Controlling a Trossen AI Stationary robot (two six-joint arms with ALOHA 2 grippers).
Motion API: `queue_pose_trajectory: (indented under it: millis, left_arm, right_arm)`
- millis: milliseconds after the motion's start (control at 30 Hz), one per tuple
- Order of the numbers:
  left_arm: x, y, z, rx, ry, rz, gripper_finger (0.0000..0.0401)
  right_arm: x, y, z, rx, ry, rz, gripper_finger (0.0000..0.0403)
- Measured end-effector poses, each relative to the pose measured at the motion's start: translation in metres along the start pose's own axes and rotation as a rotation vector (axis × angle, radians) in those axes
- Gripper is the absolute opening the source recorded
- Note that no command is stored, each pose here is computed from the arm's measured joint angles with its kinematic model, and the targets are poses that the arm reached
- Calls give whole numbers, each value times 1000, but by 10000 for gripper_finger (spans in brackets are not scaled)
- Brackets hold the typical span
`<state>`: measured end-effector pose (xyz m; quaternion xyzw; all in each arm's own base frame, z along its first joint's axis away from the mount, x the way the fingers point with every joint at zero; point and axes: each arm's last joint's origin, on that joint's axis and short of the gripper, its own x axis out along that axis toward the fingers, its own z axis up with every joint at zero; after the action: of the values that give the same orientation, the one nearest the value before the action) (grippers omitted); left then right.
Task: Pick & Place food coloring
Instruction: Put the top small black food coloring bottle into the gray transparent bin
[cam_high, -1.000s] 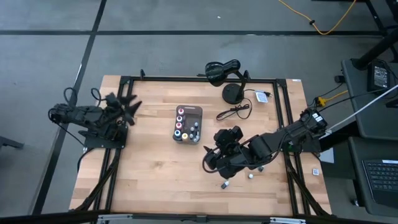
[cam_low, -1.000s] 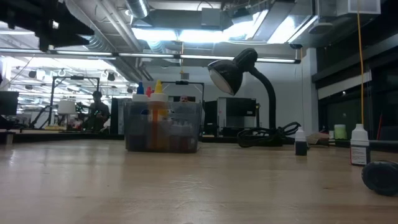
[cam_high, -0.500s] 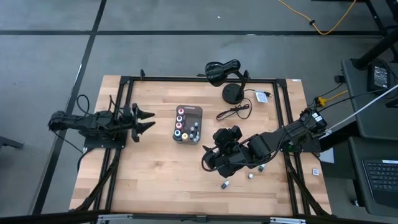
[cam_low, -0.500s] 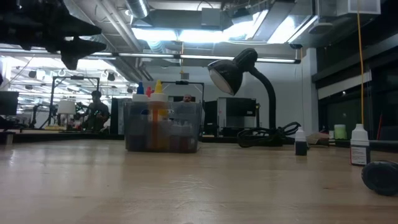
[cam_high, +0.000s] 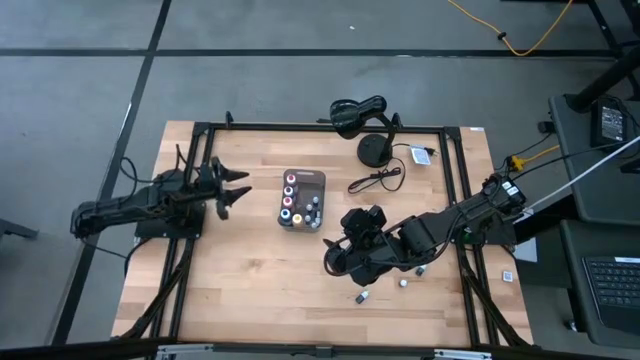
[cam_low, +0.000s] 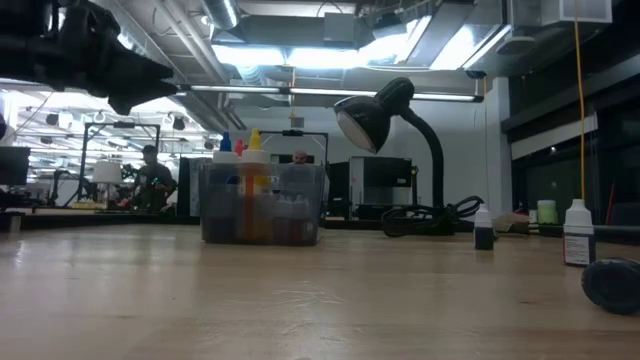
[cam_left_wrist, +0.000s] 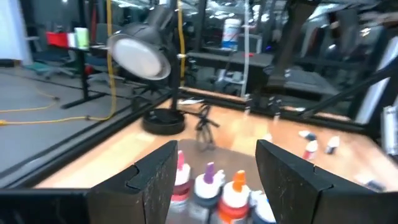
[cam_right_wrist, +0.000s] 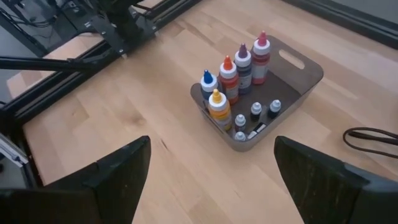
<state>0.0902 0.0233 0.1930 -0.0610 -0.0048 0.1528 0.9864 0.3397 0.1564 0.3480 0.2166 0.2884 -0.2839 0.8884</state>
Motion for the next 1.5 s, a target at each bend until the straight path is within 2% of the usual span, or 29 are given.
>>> queue_pose_trajectory:
  millis: [133, 333, 467, 600, 700, 833, 1033, 1200, 1500]
  left_arm:
    - [0, 6, -5, 37, 46, 80, 212]
    - [-1, 12, -4, 48, 30, 216, 212]
    - [0, 12, -5, 55, 41, 200, 212]
    - [2, 13, -21, 47, 76, 192, 212]
    - [3, 12, -19, 55, 39, 160, 212]
    - [3, 14, -17, 101, 13, 201, 212]
    - [5, 16, -23, 63, 53, 212, 212]
    - [6, 17, -24, 131, 65, 242, 212]
    - [6, 16, -24, 90, 59, 243, 212]
  right_arm:
    - [0, 1, 0, 4, -2, 5, 342]
    - [0, 0, 0, 4, -1, 4, 342]
    - [0, 0, 0, 2, -2, 3, 342]
    - [0, 0, 0, 1, -2, 3, 342]
    - [0, 0, 0, 3, -2, 3, 342]
    - [0, 0, 0, 2, -2, 3, 342]
    - [0, 0, 0, 1, -3, 2, 342]
    - [0, 0, 0, -6, -8, -5, 342]
    - [0, 0, 0, -25, -7, -7, 342]
